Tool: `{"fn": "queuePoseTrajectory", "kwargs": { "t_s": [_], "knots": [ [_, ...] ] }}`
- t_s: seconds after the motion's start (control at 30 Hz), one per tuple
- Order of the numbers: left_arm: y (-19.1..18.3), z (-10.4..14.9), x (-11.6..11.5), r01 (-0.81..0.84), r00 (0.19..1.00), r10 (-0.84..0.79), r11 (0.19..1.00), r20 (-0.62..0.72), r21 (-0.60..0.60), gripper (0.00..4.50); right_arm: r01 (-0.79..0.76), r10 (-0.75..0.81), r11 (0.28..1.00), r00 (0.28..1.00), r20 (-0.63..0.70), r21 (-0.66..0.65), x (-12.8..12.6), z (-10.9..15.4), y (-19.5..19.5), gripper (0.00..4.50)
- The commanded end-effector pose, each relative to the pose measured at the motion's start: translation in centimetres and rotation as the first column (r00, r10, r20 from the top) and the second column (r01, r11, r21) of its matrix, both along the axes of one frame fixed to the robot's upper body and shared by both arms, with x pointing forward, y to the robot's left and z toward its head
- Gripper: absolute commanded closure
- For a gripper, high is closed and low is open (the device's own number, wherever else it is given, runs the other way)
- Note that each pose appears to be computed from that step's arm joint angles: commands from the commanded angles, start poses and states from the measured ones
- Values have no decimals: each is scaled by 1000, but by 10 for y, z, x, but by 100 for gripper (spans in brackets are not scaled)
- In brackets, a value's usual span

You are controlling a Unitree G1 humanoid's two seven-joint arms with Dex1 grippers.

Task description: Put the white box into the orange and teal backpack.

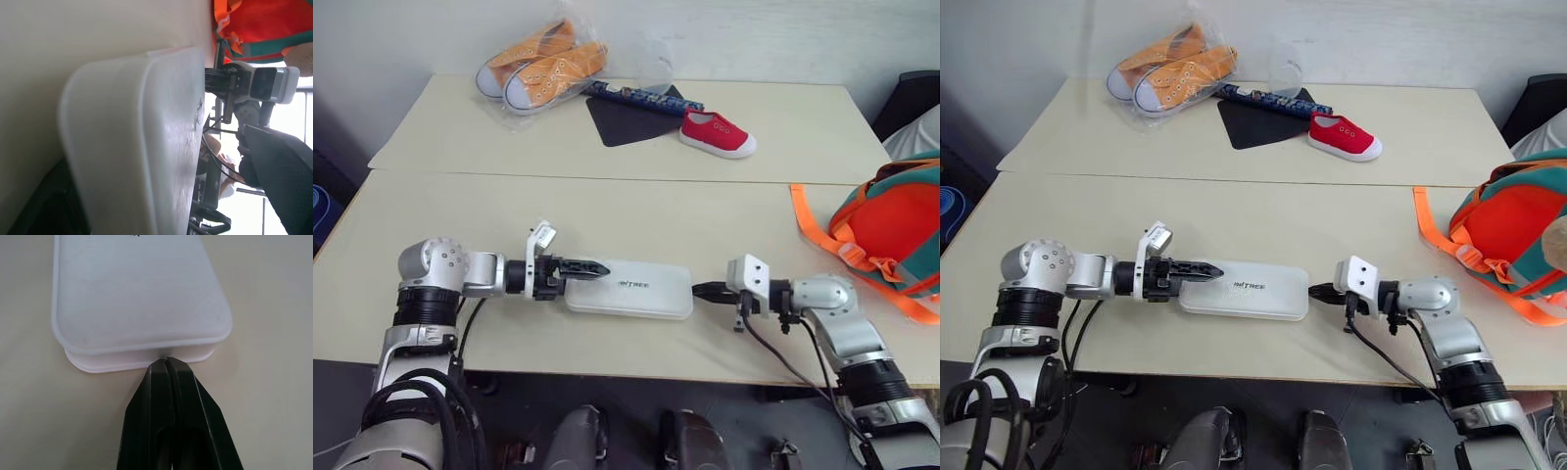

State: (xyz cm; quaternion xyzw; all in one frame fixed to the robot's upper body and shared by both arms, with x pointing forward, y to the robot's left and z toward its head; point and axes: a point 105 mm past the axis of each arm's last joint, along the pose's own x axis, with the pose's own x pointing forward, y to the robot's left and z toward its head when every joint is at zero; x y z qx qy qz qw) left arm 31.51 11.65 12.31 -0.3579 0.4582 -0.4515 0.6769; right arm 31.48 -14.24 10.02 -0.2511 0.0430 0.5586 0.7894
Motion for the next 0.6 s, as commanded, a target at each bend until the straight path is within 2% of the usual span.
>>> {"fn": "queuePoseTrajectory", "kwargs": {
  "t_s": [0.03,0.1,0.23,0.33,0.43,0.47,0.5,0.6],
  "knots": [
    [-13,5,0,37,999,-38,999,-16,-27,44,-27,26,1000,999,39,8,1,9,7,450],
    [-14,9,1,45,999,-45,999,-9,-31,94,-17,16,1000,999,41,7,1,9,5,450],
    [-15,21,-1,62,998,-61,994,15,-91,228,18,-18,1000,999,36,2,-3,8,-5,450],
    [-18,41,-7,105,990,-89,983,110,-153,318,56,-56,998,998,1,4,-13,4,-20,450],
    [-24,80,-16,171,931,-66,948,359,-270,330,179,-176,982,983,-51,61,-24,6,-43,450],
    [-25,82,-17,169,911,-55,953,408,-250,330,255,-250,965,965,-75,61,-28,5,-57,450],
    [-27,81,-18,170,888,-58,963,456,-208,330,304,-297,950,949,-104,68,-35,4,-69,413],
    [-34,95,-25,231,776,-54,952,629,-203,330,485,-472,864,874,-117,132,-55,14,-107,323]
  ]
}}
